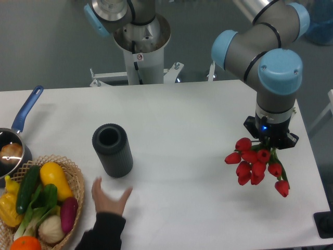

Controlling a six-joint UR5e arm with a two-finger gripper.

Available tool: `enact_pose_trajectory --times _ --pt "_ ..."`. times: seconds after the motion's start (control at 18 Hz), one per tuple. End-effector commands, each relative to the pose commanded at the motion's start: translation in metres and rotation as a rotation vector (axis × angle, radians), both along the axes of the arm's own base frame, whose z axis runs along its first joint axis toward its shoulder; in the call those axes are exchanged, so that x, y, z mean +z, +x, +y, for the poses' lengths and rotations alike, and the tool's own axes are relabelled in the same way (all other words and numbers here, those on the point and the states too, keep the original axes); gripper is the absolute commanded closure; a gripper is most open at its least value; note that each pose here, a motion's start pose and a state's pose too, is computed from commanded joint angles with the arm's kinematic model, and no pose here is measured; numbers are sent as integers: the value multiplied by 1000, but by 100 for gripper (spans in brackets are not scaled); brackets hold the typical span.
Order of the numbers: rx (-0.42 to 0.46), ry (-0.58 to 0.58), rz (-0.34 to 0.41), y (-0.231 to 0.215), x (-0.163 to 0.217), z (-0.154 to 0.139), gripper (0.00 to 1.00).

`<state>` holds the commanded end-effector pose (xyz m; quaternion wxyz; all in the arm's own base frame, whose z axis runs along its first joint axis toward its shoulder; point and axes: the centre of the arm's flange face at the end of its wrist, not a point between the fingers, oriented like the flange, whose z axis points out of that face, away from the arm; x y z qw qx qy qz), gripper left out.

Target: Place the flowers on the table

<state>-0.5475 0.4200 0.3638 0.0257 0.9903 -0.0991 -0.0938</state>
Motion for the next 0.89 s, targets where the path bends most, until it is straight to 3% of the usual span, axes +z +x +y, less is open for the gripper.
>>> enact_pose_trajectory --times 0.44,0.89 --pt "8 10 -26 -2 -14 3 100" --pt "63 14 -56 -2 -53 17 100"
